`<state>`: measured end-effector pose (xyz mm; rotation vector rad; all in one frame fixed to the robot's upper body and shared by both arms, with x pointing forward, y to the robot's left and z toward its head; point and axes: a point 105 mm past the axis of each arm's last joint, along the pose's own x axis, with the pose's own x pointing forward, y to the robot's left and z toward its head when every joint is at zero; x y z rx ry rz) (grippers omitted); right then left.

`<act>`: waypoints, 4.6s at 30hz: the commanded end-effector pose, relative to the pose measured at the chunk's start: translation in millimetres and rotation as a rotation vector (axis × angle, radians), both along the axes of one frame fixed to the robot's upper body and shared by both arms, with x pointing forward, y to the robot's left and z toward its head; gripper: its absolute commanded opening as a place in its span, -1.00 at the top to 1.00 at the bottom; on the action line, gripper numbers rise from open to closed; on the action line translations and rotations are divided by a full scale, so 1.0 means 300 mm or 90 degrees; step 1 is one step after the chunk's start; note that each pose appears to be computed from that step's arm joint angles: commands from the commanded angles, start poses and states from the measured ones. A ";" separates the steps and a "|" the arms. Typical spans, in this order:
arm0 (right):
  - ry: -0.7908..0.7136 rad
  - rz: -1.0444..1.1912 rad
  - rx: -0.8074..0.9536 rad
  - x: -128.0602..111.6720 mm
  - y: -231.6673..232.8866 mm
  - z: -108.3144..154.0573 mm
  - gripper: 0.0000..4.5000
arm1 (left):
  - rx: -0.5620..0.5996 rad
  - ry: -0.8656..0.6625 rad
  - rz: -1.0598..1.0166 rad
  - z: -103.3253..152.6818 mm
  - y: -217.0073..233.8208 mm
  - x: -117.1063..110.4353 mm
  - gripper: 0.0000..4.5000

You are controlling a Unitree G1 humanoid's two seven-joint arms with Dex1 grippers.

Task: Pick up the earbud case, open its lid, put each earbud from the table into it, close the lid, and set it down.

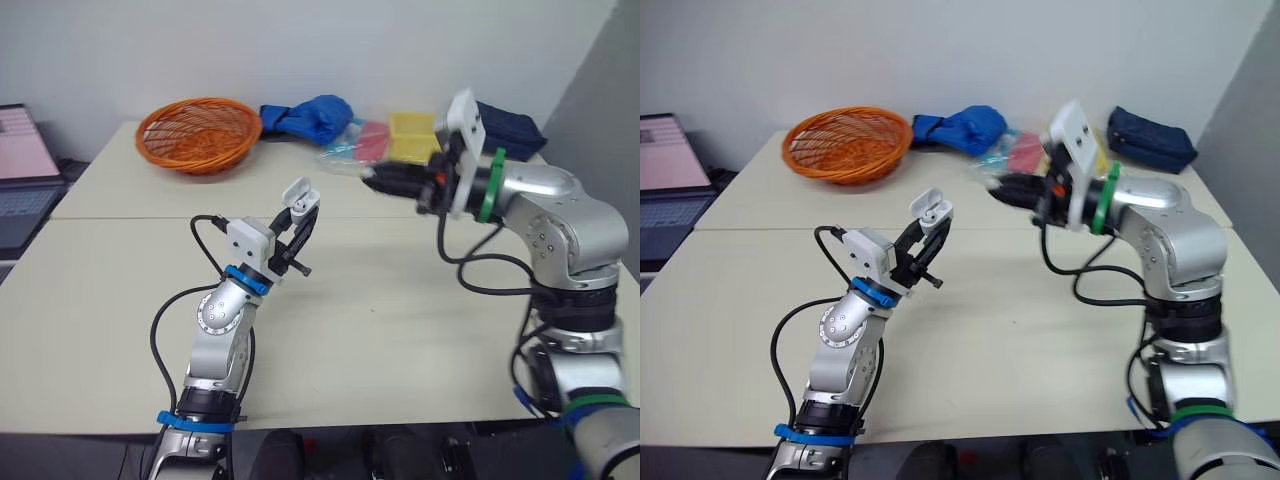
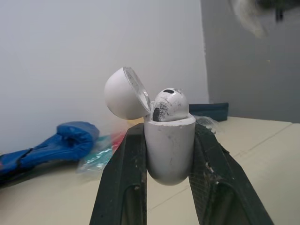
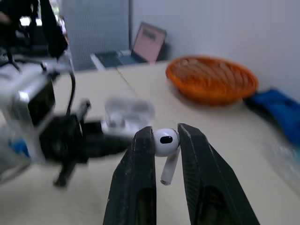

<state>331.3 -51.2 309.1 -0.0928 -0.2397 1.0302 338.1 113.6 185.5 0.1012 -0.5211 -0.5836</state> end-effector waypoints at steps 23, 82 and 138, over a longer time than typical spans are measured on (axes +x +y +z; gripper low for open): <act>-0.031 -0.028 0.174 0.009 0.159 -0.085 0.84 | -0.045 -0.024 -0.071 0.103 -0.049 -0.012 0.65; 0.023 0.035 0.109 -0.044 -0.045 -0.022 -0.11 | -0.046 0.018 -0.132 0.086 -0.055 -0.041 0.65; 0.095 0.089 -0.205 -0.016 0.066 -0.171 0.99 | 0.091 0.060 -0.305 0.074 -0.082 -0.069 0.65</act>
